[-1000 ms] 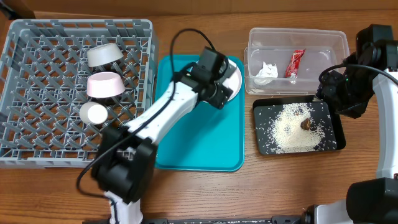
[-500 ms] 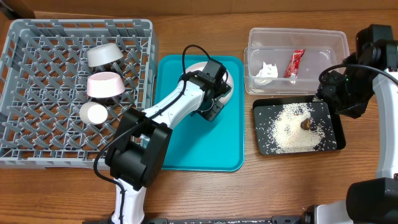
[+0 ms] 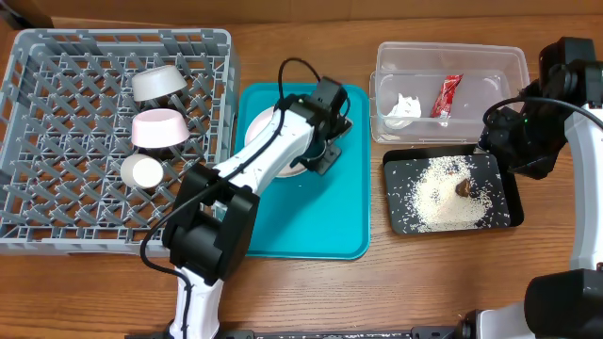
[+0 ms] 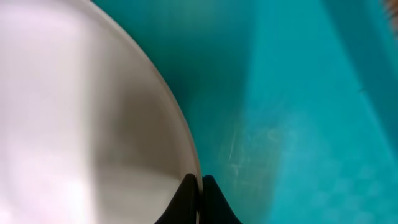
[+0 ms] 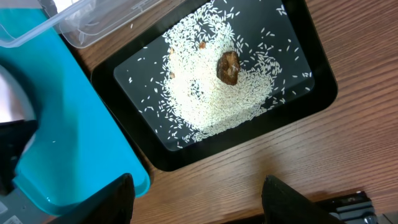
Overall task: Sort waste into correct bins and load items into the dishwasher
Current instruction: 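Grasp the rim of the white plate with the left gripper, then stand the white plate upright in the rack's right slots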
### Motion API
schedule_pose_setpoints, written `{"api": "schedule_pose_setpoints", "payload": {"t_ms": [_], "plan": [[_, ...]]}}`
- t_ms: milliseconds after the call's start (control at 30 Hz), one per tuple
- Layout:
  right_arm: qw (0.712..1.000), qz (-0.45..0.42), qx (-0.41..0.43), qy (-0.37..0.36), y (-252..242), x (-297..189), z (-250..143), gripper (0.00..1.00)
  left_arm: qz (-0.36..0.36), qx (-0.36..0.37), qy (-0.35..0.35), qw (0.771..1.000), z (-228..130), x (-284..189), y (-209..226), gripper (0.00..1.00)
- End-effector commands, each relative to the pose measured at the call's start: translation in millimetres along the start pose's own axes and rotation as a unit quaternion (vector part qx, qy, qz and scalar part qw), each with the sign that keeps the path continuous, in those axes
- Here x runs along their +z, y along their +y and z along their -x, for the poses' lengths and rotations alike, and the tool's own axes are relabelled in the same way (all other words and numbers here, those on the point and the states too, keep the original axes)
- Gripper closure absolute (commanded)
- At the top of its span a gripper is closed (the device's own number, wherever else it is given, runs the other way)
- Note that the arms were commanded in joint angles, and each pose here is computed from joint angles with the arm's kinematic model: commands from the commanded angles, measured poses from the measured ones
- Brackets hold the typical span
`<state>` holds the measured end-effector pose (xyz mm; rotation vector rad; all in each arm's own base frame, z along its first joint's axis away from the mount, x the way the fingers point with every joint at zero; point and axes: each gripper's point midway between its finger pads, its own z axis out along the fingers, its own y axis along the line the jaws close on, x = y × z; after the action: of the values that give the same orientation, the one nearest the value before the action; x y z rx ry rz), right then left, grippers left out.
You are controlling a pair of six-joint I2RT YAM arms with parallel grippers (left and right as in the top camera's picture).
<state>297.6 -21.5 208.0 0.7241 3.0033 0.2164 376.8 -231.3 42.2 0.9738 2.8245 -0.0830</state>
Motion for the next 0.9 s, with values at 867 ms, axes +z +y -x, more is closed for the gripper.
{"api": "schedule_pose_setpoints", "payload": {"t_ms": [867], "plan": [[1.0,0.003,-0.003,-0.026,0.0,-15.1,1.4,0.33,-0.257,-0.258,-0.253,0.896,27.9,-205.9,141.2,0.96]]}}
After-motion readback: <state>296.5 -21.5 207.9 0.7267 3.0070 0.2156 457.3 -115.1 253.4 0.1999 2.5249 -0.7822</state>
